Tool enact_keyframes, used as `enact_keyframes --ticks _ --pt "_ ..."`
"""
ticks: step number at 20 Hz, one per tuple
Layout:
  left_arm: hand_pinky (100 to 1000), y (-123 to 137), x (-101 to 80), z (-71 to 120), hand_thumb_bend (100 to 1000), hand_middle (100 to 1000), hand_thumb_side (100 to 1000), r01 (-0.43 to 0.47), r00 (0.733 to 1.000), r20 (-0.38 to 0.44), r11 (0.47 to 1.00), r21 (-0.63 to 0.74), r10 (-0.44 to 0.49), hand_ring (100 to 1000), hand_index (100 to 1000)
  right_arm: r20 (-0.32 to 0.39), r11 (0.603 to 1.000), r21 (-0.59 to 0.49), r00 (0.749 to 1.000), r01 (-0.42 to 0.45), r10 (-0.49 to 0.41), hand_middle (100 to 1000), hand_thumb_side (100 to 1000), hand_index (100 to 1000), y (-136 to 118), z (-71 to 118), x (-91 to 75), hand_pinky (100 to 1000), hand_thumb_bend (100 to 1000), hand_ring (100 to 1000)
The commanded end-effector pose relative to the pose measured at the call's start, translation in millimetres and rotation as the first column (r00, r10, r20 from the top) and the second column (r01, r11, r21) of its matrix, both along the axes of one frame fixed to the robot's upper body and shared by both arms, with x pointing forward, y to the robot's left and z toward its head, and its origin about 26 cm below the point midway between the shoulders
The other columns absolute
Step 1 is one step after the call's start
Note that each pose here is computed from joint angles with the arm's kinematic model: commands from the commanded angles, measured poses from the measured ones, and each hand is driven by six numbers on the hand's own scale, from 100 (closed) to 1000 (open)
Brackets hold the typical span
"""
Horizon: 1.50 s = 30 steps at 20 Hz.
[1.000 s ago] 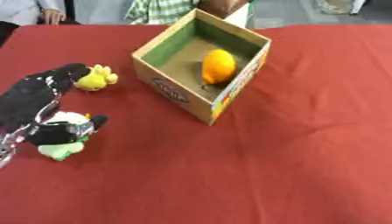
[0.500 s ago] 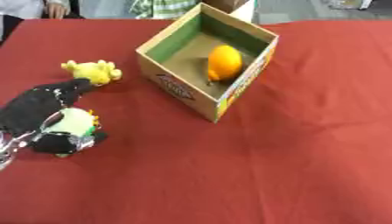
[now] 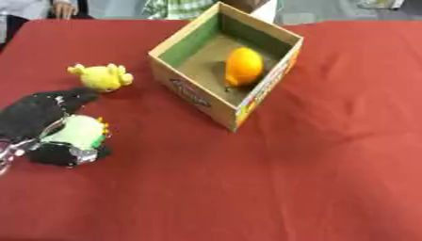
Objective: Pick up objects on the table and place them in the box.
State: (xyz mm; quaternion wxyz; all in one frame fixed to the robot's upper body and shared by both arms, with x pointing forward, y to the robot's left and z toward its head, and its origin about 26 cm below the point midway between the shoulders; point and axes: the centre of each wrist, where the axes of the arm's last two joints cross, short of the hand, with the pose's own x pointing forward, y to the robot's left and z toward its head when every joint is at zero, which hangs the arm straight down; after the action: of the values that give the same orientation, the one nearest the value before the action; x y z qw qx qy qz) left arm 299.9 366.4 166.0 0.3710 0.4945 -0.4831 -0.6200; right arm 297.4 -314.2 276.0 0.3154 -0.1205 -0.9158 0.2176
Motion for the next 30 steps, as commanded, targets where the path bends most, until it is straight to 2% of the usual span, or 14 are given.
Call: enact_keyframes --ticks 1,10,21,29,30 --pt "769 6.8 -1.4 15.5 666 941 997 -0.026 1.000 -0.003 0.998 0.057 0.026 881 1000 0.025 1.000 -0.013 1.000 0.008 -0.008 693 806 914 -1.1 7.5 -3.9 882 301 834" --pt "763 7.9 0.2 13.1 653 937 1000 -0.063 0.992 -0.107 0.994 0.088 0.072 878 1000 0.021 1.000 0.002 1.000 0.008 -0.008 689 804 912 -0.4 6.0 -3.5 883 301 833" --pt "734 10.7 4.2 15.6 608 918 1000 -0.128 0.965 -0.214 0.984 0.125 0.153 861 1000 0.015 1.000 0.014 1.000 0.008 -0.009 686 802 910 0.1 4.3 -3.3 885 302 831" --pt "687 6.5 5.2 28.9 505 878 970 -0.163 0.946 -0.263 0.980 0.113 0.188 823 1000 0.009 1.000 0.017 1.000 0.011 -0.011 684 802 910 0.3 3.3 -3.2 886 299 832" --pt "678 5.7 5.2 30.8 468 872 945 -0.167 0.944 -0.271 0.980 0.109 0.191 817 1000 0.009 1.000 0.017 1.000 0.011 -0.011 683 802 910 0.3 3.2 -3.1 886 299 832"
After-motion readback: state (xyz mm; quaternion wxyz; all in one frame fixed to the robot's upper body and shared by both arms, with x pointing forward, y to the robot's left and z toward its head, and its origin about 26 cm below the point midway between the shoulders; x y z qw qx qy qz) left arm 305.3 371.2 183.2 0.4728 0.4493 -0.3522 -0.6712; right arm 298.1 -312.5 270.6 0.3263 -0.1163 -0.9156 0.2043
